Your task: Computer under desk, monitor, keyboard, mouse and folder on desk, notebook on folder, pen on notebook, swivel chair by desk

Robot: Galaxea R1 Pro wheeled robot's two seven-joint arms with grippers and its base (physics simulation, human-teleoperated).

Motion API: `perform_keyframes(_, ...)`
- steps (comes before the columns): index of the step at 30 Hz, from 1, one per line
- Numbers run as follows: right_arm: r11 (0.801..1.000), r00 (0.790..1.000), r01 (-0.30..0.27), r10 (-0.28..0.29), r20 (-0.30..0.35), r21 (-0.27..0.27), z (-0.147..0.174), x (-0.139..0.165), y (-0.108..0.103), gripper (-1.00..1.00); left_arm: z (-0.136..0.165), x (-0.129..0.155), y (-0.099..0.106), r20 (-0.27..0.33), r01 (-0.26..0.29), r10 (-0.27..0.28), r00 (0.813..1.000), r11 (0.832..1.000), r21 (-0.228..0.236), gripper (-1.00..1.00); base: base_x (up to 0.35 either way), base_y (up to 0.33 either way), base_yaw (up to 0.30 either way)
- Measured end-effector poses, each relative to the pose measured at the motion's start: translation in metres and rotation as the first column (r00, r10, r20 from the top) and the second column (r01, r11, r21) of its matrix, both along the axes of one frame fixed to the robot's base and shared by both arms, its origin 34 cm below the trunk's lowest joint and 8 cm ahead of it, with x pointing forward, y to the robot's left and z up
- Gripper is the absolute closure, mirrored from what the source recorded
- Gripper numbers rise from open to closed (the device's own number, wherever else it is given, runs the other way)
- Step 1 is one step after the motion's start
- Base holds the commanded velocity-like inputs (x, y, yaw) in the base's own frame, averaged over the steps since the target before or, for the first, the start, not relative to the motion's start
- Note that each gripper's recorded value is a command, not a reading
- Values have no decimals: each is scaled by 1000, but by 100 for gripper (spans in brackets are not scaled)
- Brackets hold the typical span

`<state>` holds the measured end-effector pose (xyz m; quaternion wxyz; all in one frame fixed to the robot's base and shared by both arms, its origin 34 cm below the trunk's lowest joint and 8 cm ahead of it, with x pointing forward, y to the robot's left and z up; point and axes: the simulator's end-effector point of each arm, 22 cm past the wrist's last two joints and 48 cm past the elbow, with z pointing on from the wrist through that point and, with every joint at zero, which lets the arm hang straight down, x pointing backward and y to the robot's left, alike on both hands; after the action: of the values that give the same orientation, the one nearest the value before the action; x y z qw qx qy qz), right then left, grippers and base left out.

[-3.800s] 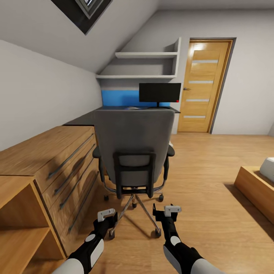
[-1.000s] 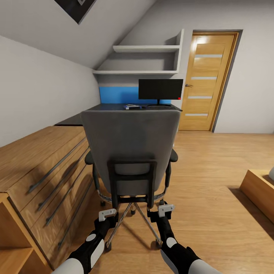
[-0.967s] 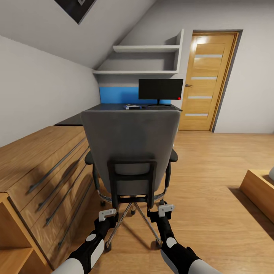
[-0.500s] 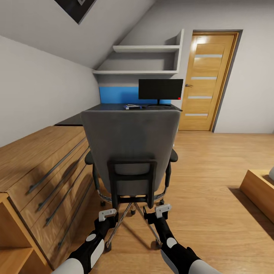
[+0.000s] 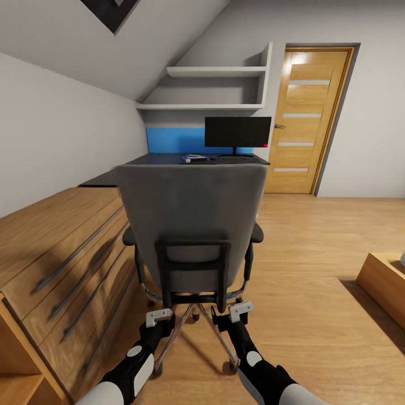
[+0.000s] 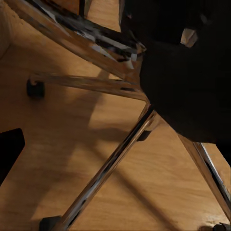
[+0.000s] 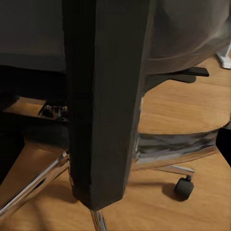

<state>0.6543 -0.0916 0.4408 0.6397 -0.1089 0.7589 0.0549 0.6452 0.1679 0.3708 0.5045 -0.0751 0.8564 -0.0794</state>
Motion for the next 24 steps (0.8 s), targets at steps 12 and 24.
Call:
perform_keyframes(12, 1000, 1000, 9, -9, 0, 4, 0, 1, -2, -100, 0, 0, 1, 0, -2, 2, 1000, 1000, 0, -100, 39, 0, 0)
perform_keyframes(24, 999, 999, 41, -41, 5, -11, 1, 2, -8, -100, 0, 0, -1, 1, 7, -7, 1000, 1000, 3, -100, 37, -24, 0)
